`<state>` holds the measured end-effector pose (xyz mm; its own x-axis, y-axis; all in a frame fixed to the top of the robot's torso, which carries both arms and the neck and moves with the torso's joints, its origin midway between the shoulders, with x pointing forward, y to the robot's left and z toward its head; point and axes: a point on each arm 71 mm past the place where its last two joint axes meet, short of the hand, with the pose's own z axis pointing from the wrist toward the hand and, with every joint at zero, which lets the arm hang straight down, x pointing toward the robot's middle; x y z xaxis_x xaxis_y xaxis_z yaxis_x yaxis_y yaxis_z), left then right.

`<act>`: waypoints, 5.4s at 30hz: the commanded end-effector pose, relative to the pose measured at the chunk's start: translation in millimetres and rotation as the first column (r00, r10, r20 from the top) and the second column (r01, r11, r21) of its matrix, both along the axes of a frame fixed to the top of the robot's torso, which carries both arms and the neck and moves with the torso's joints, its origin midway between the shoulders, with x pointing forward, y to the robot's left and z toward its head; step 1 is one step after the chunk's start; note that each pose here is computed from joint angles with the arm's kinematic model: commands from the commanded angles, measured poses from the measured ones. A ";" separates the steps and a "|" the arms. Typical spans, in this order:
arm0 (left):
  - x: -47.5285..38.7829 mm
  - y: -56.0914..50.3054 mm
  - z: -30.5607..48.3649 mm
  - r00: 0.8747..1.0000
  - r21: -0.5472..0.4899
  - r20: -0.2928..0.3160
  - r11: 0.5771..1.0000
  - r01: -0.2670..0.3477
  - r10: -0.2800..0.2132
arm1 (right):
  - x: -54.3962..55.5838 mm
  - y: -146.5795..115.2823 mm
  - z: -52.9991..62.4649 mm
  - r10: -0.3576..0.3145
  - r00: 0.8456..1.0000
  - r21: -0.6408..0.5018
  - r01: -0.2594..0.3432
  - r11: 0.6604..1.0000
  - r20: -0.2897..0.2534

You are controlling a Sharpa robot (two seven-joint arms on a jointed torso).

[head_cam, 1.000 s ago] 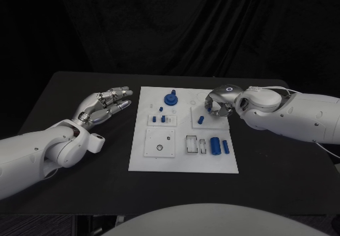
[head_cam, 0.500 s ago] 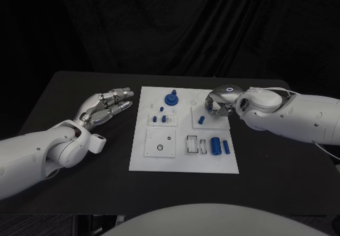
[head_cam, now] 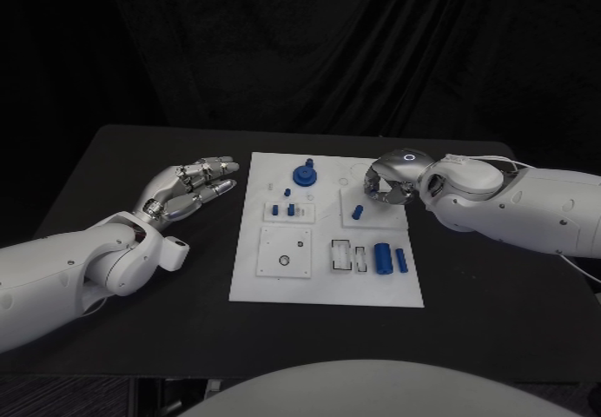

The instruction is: Assemble the parts on the task board

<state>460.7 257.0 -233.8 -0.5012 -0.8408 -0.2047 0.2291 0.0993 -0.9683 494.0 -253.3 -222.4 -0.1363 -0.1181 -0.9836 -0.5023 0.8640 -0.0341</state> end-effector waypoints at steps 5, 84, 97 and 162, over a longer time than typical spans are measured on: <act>-4.1 -0.6 9.6 0.993 -0.080 0.115 0.996 0.040 -0.030 | -6.0 -3.4 10.6 -0.008 0.999 0.039 0.006 0.999 0.051; -5.7 -12.3 -7.3 0.996 -0.083 0.057 0.994 0.068 -0.064 | -67.5 150.3 -8.7 0.367 0.926 0.097 -0.358 0.929 -0.093; -5.6 -12.8 -8.7 0.997 -0.082 0.051 0.994 0.070 -0.066 | -68.2 150.7 -12.8 0.365 0.924 0.088 -0.356 0.930 -0.113; -6.9 -13.2 -13.5 0.997 -0.079 0.032 0.994 0.071 -0.069 | -44.6 6.7 45.8 -0.049 0.993 0.055 0.056 0.997 -0.107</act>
<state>456.1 246.1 -254.1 -0.5462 -0.8212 -0.1654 0.1825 0.0760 -0.9803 449.4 -241.4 -169.4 -0.1996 -0.0196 -0.9797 -0.5003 0.8617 0.0847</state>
